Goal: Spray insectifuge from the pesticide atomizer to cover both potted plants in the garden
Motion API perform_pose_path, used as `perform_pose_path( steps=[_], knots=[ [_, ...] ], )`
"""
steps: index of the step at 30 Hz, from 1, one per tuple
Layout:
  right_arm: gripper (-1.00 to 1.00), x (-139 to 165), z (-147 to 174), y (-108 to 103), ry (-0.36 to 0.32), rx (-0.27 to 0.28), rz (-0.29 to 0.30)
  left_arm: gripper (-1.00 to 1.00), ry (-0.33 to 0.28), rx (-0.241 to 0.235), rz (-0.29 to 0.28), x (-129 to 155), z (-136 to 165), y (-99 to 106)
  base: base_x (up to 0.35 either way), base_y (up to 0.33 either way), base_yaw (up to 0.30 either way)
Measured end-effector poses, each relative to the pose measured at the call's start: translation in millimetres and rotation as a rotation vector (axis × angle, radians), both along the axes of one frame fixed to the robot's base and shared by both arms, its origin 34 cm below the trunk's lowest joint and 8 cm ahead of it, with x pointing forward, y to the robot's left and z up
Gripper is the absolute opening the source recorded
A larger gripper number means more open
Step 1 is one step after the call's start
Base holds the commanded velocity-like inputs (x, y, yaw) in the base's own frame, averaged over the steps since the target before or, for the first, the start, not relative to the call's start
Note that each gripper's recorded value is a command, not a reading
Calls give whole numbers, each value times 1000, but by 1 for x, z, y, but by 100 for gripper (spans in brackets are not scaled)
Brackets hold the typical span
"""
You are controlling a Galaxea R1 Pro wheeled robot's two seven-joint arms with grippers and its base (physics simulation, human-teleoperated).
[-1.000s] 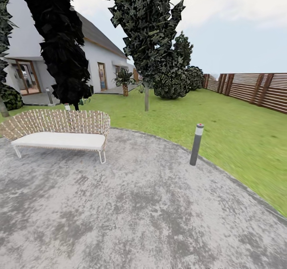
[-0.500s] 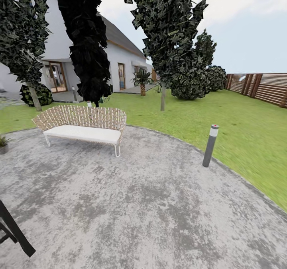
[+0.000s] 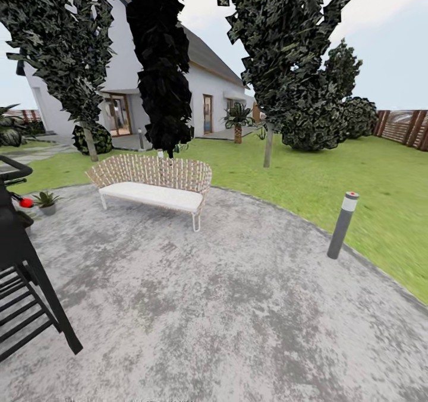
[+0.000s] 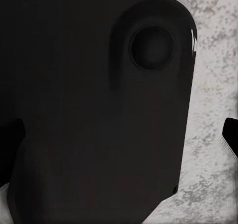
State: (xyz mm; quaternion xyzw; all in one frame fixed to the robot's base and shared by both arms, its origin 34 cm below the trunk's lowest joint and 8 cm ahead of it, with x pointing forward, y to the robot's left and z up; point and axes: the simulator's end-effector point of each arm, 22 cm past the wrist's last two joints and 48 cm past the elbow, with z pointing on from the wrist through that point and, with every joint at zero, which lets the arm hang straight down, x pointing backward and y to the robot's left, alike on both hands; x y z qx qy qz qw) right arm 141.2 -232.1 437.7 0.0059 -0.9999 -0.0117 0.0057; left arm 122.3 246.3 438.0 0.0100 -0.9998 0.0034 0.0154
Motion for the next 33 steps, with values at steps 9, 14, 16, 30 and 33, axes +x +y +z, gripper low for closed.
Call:
perform_pose_path(
  steps=[9, 14, 16, 30, 33],
  knots=[
    [100, 0, 0, 0, 0, 0, 0, 100, -5, -1, -1, 3, 0, 1, 0, 0, 283],
    [100, 0, -7, 0, 0, 0, 0, 100, -6, -1, -1, 2, -7, 1, 0, 0, 283],
    [100, 0, -10, 0, 0, 0, 0, 100, -6, -1, -1, 2, -10, 1, 0, 0, 283],
    [100, 6, -35, -1, -20, -2, -2, 100, -43, 2, -2, 20, -36, 3, 0, 0, 283],
    [100, 25, -40, -4, -62, -6, -2, 100, -67, 10, -3, 32, -41, 6, 0, 0, 283]
  ],
)
